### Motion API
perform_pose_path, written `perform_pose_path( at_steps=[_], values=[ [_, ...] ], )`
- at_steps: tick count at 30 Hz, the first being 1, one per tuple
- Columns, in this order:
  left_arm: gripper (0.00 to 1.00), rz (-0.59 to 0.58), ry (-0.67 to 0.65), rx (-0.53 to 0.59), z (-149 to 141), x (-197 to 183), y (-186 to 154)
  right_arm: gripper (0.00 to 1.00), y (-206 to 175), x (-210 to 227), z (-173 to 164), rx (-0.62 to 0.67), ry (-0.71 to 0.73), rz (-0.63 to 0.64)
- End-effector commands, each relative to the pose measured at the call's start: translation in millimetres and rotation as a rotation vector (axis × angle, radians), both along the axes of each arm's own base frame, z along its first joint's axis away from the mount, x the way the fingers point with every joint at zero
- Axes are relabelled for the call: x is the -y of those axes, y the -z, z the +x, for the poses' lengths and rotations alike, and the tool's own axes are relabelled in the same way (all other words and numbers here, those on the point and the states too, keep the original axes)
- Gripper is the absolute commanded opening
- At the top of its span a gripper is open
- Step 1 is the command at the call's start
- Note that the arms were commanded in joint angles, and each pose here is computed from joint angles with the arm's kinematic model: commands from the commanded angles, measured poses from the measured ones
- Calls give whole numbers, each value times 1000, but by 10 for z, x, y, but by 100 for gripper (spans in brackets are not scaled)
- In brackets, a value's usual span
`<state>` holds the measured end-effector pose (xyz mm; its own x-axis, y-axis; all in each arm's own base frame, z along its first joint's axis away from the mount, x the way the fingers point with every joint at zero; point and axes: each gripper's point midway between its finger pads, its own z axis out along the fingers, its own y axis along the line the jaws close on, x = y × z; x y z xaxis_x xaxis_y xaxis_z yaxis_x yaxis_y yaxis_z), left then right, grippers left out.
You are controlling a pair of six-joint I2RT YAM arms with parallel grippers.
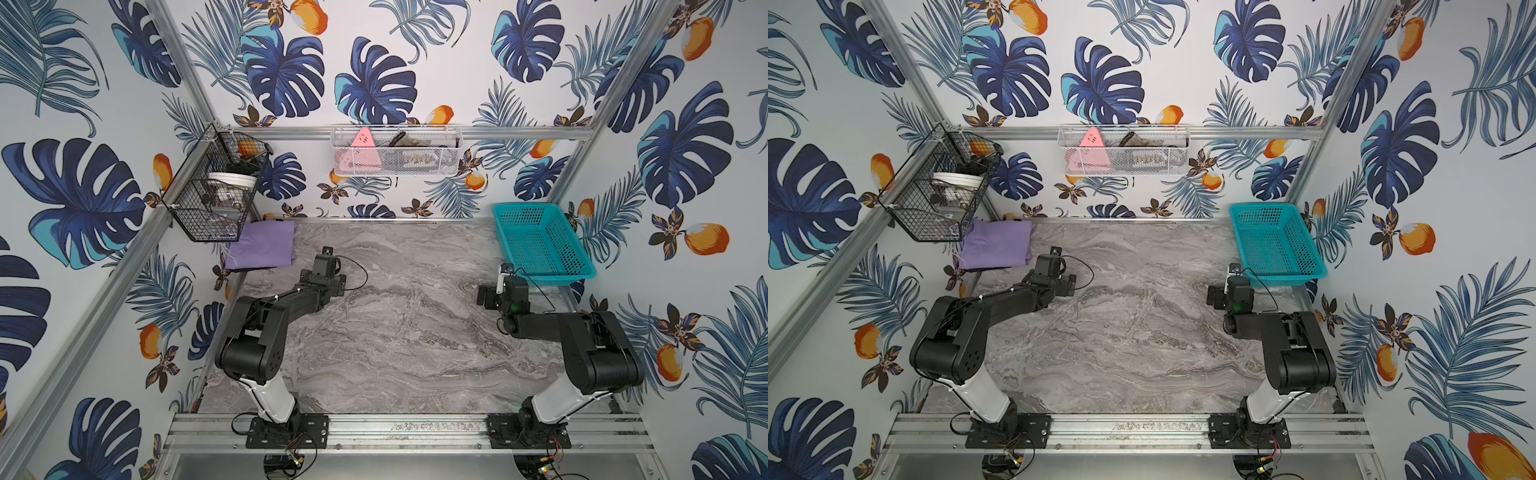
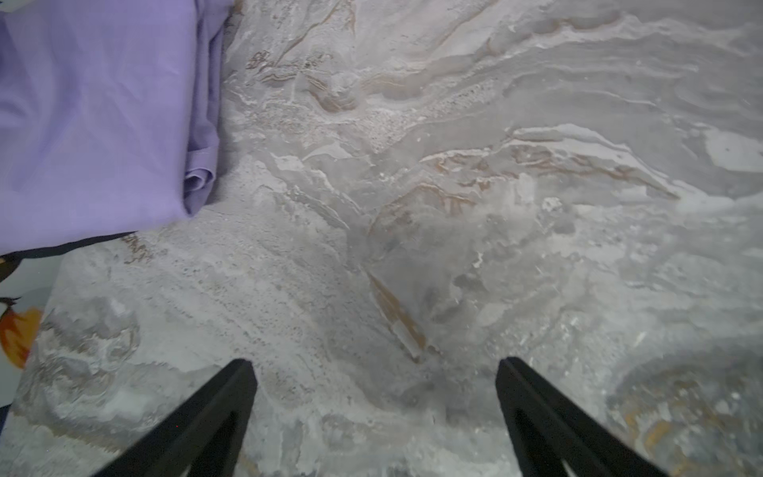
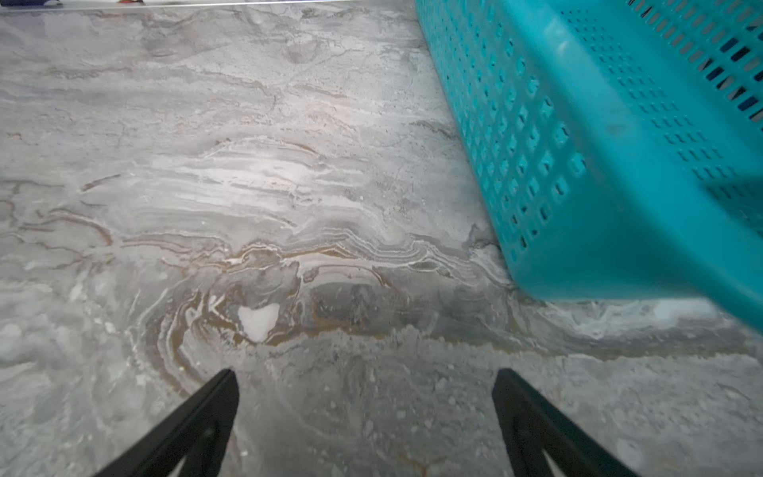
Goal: Fold and stack t-shirts
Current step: Reset both arms
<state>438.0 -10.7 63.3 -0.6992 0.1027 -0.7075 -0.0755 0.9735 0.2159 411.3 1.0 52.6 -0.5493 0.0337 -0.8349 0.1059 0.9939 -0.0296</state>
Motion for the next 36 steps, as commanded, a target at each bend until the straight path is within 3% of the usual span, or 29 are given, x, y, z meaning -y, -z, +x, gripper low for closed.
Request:
perform_pose_path(
  at_steps=[1, 4, 6, 9, 11, 16, 19, 22, 24, 26, 32, 34, 36],
  values=[
    [99, -33, 52, 57, 98, 93, -47, 100, -159, 23, 59, 96, 15, 4],
    [99, -43, 84, 58, 42, 134, 33, 100, -217, -12, -72, 184, -10, 32],
    [99, -43, 107, 84, 19, 158, 45, 100, -299, -102, -222, 327, -97, 38],
    [99, -57, 134, 90, 17, 208, 75, 100, -288, -367, -362, 318, -265, 41],
    [99, -63, 139, 112, -16, 207, 75, 100, -327, -322, -343, 353, -236, 35],
    [99, -95, 215, 172, -130, 315, -12, 100, -186, -59, -95, 227, -59, 32],
    [99, -151, 210, 162, -80, 260, 7, 100, -158, -27, -81, 191, -47, 55],
    [99, -282, 66, 44, 134, -88, 214, 100, -171, -74, -97, 216, -79, 61],
    [99, -307, 134, -60, 138, 46, 412, 100, -143, 15, -77, 191, -38, 78],
    [99, -332, 210, -29, 96, 165, 334, 100, -119, 51, -40, 170, -36, 109],
    [99, -306, 127, 0, 16, 22, 257, 100, -129, -4, -45, 172, -77, 118],
    [99, -303, 145, -103, -74, 58, 363, 100, -138, 12, -49, 179, -67, 117],
    [99, -307, 169, -345, -264, 91, 752, 100, -138, 25, -68, 181, -59, 117]
  ],
)
